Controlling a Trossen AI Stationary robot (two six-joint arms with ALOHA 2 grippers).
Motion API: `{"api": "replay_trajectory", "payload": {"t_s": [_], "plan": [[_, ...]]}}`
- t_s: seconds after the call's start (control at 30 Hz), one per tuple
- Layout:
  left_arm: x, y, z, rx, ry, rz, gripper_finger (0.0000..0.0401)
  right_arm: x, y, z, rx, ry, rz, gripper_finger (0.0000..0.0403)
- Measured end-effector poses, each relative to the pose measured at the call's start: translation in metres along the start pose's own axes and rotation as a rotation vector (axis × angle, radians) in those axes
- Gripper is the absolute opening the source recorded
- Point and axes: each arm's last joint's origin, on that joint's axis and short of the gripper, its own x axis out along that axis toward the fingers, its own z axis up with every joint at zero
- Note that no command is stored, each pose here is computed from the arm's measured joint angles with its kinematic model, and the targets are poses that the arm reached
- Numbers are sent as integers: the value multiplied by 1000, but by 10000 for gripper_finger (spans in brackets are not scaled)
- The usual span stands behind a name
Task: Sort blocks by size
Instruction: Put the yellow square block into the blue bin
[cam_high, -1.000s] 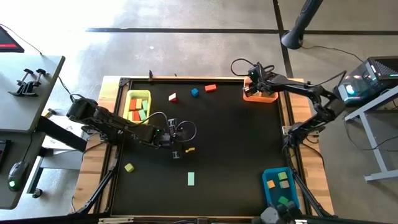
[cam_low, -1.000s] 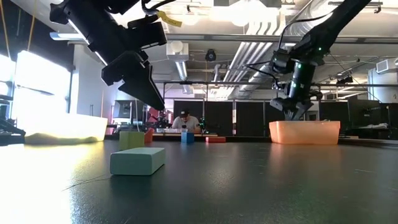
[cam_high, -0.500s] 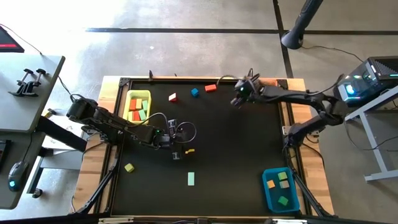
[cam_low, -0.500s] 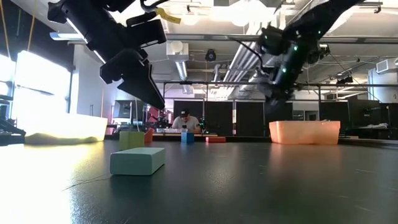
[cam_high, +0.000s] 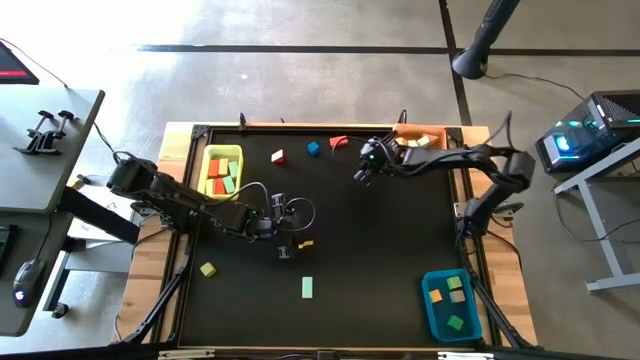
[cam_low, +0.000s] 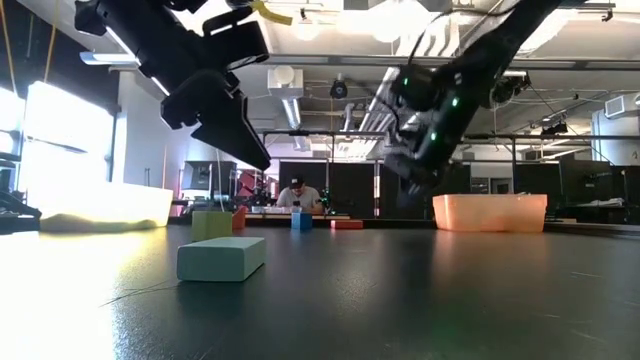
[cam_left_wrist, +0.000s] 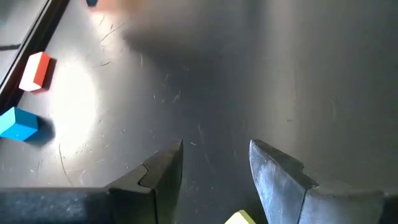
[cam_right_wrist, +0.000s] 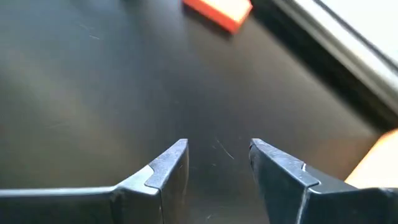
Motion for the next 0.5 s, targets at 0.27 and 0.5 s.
{"api": "replay_trajectory", "payload": {"t_s": [0.27,0.5], "plan": [[0,-1,0,53,-1,-1,172,11,-15,-13,123,125,-146,167],[0,0,1,98,-10,3,172,-2,-25,-20,137,202,-222,167]]}}
